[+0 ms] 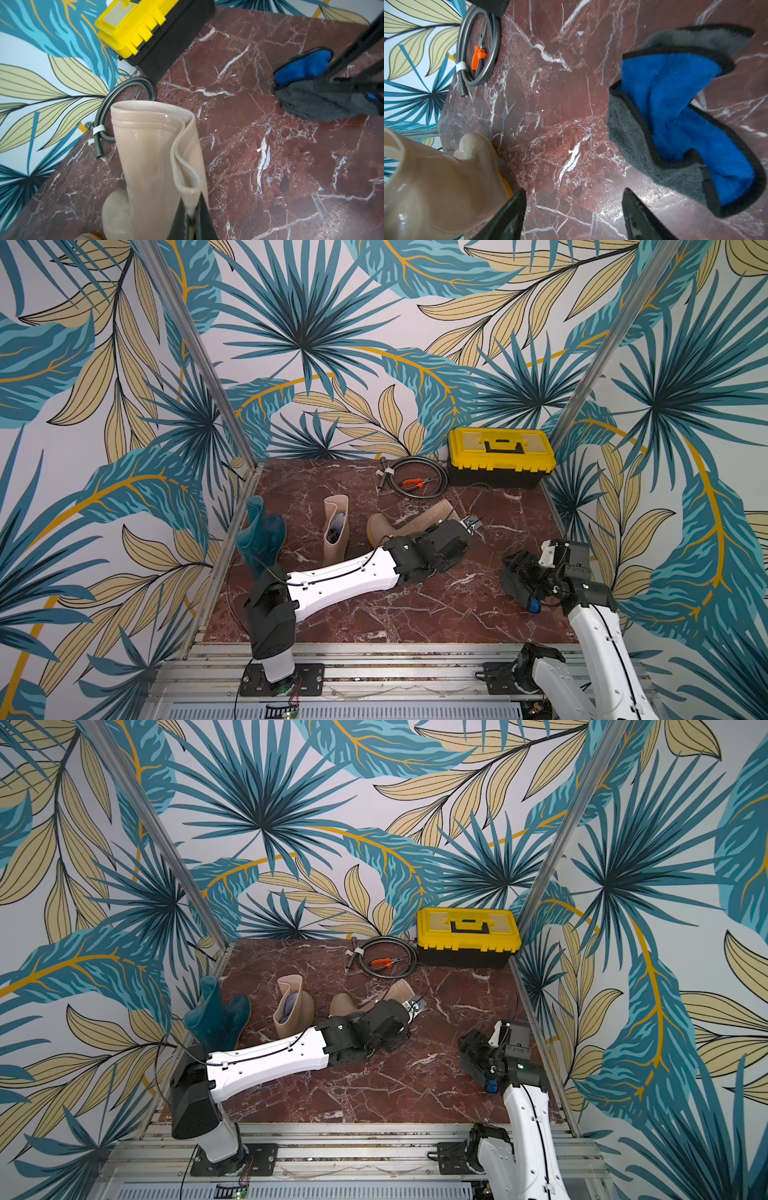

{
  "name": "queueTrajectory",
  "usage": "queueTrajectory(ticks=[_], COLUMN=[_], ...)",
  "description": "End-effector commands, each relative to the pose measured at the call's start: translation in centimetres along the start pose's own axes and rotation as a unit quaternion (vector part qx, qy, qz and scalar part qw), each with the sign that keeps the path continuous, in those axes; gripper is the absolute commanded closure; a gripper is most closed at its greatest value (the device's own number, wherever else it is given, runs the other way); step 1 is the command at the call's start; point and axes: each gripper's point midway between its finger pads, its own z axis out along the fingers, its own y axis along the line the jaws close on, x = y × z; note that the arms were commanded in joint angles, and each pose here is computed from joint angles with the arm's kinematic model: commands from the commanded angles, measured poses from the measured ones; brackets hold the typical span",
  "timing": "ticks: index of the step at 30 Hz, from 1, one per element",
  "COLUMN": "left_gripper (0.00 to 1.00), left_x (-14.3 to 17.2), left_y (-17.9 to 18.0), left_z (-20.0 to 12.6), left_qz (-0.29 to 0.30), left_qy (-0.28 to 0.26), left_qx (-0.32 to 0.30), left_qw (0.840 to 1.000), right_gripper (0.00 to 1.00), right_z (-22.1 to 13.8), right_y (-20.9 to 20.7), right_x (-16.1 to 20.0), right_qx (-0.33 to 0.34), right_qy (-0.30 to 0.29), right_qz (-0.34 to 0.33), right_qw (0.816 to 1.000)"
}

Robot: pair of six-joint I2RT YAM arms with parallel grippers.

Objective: Wipe the rubber boots with a cloth
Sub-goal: Adjust the rubber boot at the center of the board, then reset both arms

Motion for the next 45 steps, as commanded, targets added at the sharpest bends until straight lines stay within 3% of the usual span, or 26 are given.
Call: queueTrajectory(ticks=[1,10,14,16,18,20,26,30,39,45], left_gripper=[1.00,1.00,0.92,0.76,0.59,0.52,0.49,0.41,0.28,0.19], left_x=[0.3,6.2,7.3,7.7,7.9,7.9,7.0,6.1,5.5,4.3], left_y=[1.4,4.6,6.0,6.5,6.8,6.9,7.3,8.1,10.9,13.5], left_z=[-2.0,-5.5,-7.2,-8.0,-8.6,-9.1,-10.9,-13.0,-16.8,-19.2], left_qz=[-0.057,-0.153,-0.175,-0.183,-0.190,-0.193,-0.196,-0.206,-0.172,-0.182], left_qy=[-0.022,-0.028,-0.041,-0.049,-0.056,-0.061,-0.085,-0.116,-0.143,-0.157], left_qx=[-0.007,-0.061,-0.081,-0.085,-0.086,-0.082,-0.065,-0.055,-0.093,-0.101], left_qw=[0.998,0.986,0.980,0.978,0.976,0.976,0.975,0.970,0.970,0.966], right_gripper=[0.27,0.27,0.27,0.27,0.27,0.27,0.27,0.26,0.24,0.22], right_z=[0.9,4.4,5.3,5.7,6.1,6.6,7.6,8.0,7.6,7.1], right_y=[1.0,6.0,8.8,10.4,11.7,12.8,15.7,17.3,18.5,18.6], right_x=[1.1,4.5,5.8,6.7,7.6,8.4,10.4,10.9,8.9,8.3], right_qx=[-0.011,-0.023,-0.027,-0.032,-0.034,-0.036,-0.044,-0.046,-0.030,-0.021], right_qy=[0.013,0.059,0.069,0.074,0.080,0.087,0.103,0.107,0.069,0.059], right_qz=[-0.010,-0.083,-0.122,-0.141,-0.157,-0.170,-0.200,-0.216,-0.253,-0.269], right_qw=[1.000,0.995,0.990,0.987,0.984,0.981,0.974,0.969,0.964,0.961])
